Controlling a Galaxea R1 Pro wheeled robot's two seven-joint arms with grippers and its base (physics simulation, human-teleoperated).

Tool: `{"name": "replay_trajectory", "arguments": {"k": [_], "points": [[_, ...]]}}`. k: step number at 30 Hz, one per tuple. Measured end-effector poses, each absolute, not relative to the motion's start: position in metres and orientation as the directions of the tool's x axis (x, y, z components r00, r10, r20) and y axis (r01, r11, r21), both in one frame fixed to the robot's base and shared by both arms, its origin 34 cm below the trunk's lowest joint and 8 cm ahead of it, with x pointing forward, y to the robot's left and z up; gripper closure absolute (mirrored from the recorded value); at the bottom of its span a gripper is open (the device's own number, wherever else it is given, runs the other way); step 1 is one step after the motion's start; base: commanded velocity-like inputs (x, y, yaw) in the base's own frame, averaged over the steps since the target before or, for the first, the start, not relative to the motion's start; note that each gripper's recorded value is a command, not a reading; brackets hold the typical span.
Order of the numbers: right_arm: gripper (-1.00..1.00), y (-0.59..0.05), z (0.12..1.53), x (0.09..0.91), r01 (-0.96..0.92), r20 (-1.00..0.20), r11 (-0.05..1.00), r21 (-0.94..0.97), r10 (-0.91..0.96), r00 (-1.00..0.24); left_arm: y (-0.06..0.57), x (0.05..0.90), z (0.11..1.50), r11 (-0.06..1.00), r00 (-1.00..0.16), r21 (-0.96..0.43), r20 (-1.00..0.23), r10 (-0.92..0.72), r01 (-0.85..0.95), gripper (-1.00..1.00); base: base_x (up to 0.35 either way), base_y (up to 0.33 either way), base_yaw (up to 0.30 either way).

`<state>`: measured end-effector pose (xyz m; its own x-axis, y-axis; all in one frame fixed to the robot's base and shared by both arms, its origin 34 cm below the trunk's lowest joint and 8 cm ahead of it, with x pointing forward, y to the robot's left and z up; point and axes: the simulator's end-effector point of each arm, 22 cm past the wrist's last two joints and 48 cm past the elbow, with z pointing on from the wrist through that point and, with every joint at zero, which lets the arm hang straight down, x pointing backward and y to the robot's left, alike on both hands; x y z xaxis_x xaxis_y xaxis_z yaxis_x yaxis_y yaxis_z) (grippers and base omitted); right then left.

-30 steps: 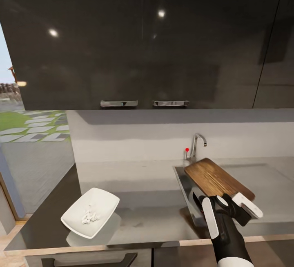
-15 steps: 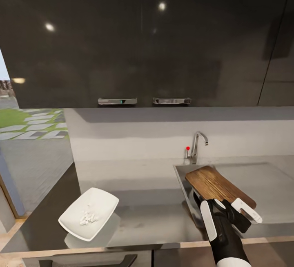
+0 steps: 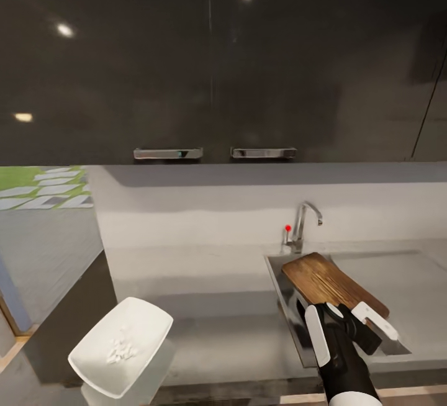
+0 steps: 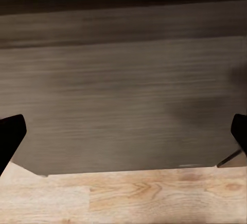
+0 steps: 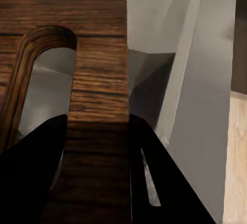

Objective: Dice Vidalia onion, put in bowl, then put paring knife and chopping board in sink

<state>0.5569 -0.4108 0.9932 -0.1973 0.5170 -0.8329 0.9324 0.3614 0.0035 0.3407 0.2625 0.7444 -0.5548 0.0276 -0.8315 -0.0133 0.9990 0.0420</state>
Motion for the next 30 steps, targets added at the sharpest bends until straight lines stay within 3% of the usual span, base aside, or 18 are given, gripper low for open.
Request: {"name": "replay_trajectory", "arguments": {"k": [8,12,20,30], "points": [[1.00,-0.403,0.979,0.555,0.938,-0.793,0.344,0.028,0.579,-0.189,0.262,0.341,0.744,0.999,-0.557,0.042,-0.830,0.028,-0.013,-1.00,0.050,0.000,0.000],[1.00,-0.392,0.960,0.535,0.969,-0.716,0.244,0.036,0.683,-0.145,0.262,0.340,0.744,0.999,-0.558,0.042,-0.830,0.028,-0.013,-1.00,0.000,0.000,0.000],[1.00,-0.393,0.957,0.509,0.990,-0.701,0.139,-0.024,0.703,-0.116,0.262,0.341,0.744,0.999,-0.555,0.041,-0.831,0.027,-0.013,-1.00,0.000,0.000,0.000],[1.00,-0.394,0.958,0.504,0.991,-0.705,0.124,-0.040,0.700,-0.116,0.262,0.340,0.744,0.999,-0.558,0.041,-0.829,0.027,-0.013,-1.00,0.109,0.000,0.000]]}}
